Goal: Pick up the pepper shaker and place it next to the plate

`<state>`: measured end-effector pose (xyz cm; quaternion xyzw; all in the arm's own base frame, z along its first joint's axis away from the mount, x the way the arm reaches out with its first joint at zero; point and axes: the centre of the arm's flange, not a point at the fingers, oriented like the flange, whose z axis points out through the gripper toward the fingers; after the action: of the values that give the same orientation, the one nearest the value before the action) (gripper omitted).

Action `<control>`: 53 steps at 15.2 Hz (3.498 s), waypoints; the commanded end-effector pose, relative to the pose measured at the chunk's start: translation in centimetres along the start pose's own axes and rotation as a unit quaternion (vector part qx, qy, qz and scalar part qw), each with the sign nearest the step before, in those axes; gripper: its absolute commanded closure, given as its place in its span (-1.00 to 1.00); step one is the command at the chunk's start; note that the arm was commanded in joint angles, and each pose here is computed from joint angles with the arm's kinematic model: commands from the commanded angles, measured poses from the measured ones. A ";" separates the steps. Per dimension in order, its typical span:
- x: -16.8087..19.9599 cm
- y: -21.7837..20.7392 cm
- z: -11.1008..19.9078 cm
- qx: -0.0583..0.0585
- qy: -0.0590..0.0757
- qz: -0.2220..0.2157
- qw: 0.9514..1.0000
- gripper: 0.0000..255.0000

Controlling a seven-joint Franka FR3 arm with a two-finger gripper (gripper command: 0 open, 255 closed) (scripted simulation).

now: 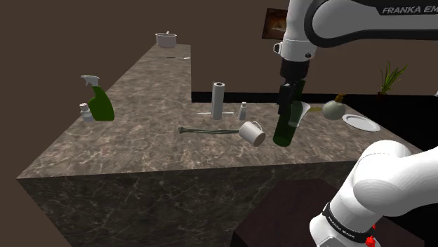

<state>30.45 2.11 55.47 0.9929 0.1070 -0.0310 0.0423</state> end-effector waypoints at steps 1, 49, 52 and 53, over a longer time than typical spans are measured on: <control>0.0 0.0 0.0 0.000 0.000 0.000 1.000 -1.00; 28.4 30.9 19.7 0.082 0.022 0.175 0.981 -1.00; 28.4 30.9 19.6 0.082 0.022 0.175 0.981 1.00; 28.4 30.9 19.6 0.082 0.022 0.175 0.981 1.00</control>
<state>63.73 -23.77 36.35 0.9968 -0.0704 -0.0099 -0.0363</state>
